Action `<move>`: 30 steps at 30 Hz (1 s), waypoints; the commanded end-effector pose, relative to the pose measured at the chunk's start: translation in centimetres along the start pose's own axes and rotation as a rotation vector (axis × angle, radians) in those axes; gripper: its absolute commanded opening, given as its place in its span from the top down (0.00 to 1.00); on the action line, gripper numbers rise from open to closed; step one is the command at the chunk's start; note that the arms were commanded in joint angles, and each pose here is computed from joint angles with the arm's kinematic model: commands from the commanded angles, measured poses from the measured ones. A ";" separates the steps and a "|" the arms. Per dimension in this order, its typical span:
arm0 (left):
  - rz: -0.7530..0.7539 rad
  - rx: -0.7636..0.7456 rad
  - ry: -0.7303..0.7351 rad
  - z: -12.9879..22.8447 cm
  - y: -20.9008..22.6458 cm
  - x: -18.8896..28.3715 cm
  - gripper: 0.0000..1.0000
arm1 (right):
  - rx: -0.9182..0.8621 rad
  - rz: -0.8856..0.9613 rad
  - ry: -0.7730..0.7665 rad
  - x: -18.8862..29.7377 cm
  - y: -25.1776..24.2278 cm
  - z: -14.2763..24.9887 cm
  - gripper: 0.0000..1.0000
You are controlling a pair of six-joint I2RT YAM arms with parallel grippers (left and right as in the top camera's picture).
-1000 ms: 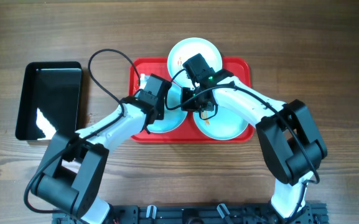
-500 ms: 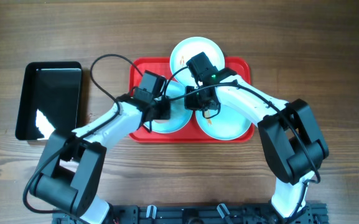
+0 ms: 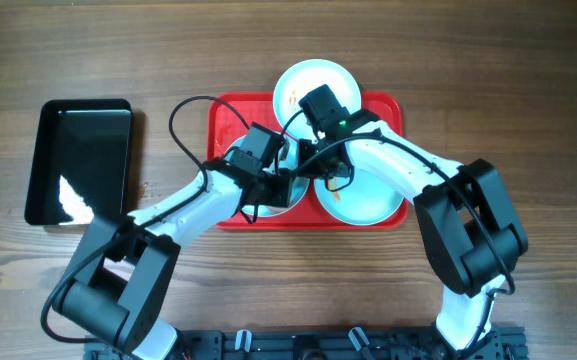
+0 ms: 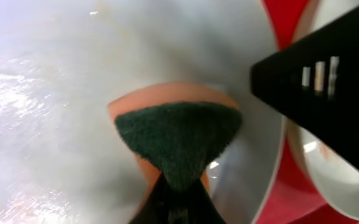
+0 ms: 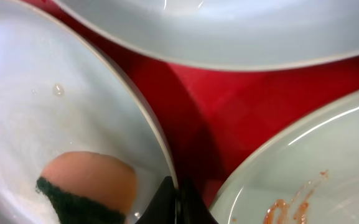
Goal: Clean dirty plates on tray and stack at the side
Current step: 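Wipe the sponge across the plate's lower area toward the smear, then wipe the sponge along the plate's left rim near the red tray edge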
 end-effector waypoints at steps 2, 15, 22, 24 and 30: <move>-0.316 0.006 0.061 2.5 4.5 -0.5 0.96 | -0.001 0.020 0.013 -0.9 -0.1 0.2 0.96; -0.600 -0.008 -0.092 0.4 7.8 1.1 0.96 | 0.021 0.023 0.018 -0.9 -0.2 0.3 0.96; -0.700 0.009 -0.205 -1.4 9.0 2.0 0.96 | 0.021 0.027 0.025 -0.9 -0.3 0.4 0.96; -0.705 0.019 -0.221 -1.9 9.5 2.2 0.96 | 0.023 0.028 0.027 -0.9 -0.3 0.5 0.96; -0.689 0.076 -0.250 -3.2 11.7 2.6 0.96 | 0.026 0.029 0.029 -0.9 -0.3 0.5 0.96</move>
Point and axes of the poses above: each gripper's point midway between its finger pads, its own x axis back along the fingers, its own y axis along the line the jaws close on, z = x × y, the point moved 5 cm from there along x, back along the fingers, and after that the axes turned 1 degree about x, right-handed, at the moved point
